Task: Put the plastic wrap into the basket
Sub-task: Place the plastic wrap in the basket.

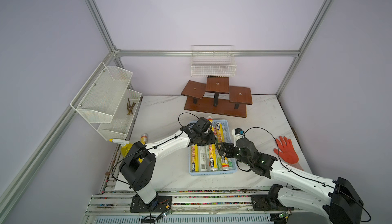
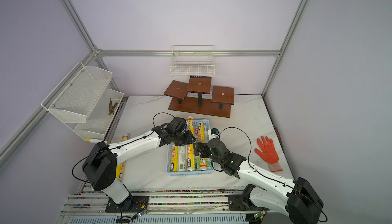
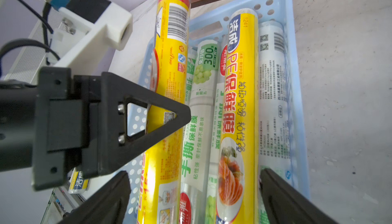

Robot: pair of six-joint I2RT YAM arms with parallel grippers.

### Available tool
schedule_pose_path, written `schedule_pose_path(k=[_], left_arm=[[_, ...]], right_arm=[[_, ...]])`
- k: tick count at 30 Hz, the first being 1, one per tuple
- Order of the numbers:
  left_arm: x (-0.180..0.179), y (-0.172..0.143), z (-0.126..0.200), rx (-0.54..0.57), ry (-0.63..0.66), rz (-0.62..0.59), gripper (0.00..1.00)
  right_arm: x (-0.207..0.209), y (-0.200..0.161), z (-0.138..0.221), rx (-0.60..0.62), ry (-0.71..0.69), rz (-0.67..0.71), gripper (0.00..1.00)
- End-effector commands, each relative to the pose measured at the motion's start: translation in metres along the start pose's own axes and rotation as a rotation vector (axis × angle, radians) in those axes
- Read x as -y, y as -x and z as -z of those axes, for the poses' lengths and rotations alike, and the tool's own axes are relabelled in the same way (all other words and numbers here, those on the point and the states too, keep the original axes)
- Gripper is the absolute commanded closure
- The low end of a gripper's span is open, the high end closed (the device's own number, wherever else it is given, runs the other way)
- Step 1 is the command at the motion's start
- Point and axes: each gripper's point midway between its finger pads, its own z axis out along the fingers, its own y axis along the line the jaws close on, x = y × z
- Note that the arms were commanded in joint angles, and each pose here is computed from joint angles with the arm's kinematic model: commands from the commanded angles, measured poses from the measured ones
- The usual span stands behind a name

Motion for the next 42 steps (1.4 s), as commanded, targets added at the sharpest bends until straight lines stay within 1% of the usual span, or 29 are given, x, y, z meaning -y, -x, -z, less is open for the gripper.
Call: schedule_pose_path(k=[1,5,7,11,14,16,18,23,25,31,34,38,42], left_arm=[[0.018,0.015,0.002,0.051,-0.052,0.009,0.78],[0.022,0.007,-0.005,0.005,-0.073,-0.003,0.77],[0.021,0.005,-0.007,-0.001,-0.068,-0.001,0.77],[0.009,-0.003,-0.017,-0.051,0.001,-0.014,0.75],[0.012,-0.006,-0.019,-0.064,0.002,-0.026,0.73],[0.013,-0.006,-0.019,-0.064,0.001,-0.027,0.71],[0.010,-0.008,-0.021,-0.073,0.012,-0.025,0.66],[0.008,-0.013,-0.025,-0.100,0.015,-0.027,0.62],[0.010,-0.014,-0.026,-0.107,0.011,-0.028,0.59],[0.005,-0.013,-0.023,-0.094,0.041,-0.023,0.47],[0.005,-0.012,-0.020,-0.090,0.041,-0.023,0.45],[0.006,-0.011,-0.014,-0.082,0.042,-0.028,0.44],[0.009,-0.007,0.000,-0.057,0.042,-0.046,0.45]], right_arm=[[0.003,-0.002,0.000,-0.009,-0.016,0.032,0.01],[0.002,-0.005,-0.001,-0.010,0.005,0.014,0.01],[0.003,-0.006,-0.002,-0.013,0.002,0.015,0.01],[0.005,-0.007,-0.005,-0.019,-0.011,0.016,0.01],[0.003,-0.010,-0.008,-0.036,-0.009,0.026,0.01],[0.003,-0.011,-0.011,-0.043,-0.014,0.030,0.01],[0.005,-0.013,-0.013,-0.050,-0.027,0.031,0.01],[0.009,-0.012,-0.012,-0.046,-0.044,0.031,0.01],[0.009,-0.010,-0.010,-0.035,-0.042,0.031,0.01],[0.008,-0.007,-0.006,-0.024,-0.037,0.034,0.01],[0.007,-0.006,-0.004,-0.018,-0.032,0.030,0.01],[0.002,-0.002,-0.003,-0.013,-0.017,0.026,0.01],[-0.004,0.002,0.000,-0.003,0.000,0.024,0.01]])
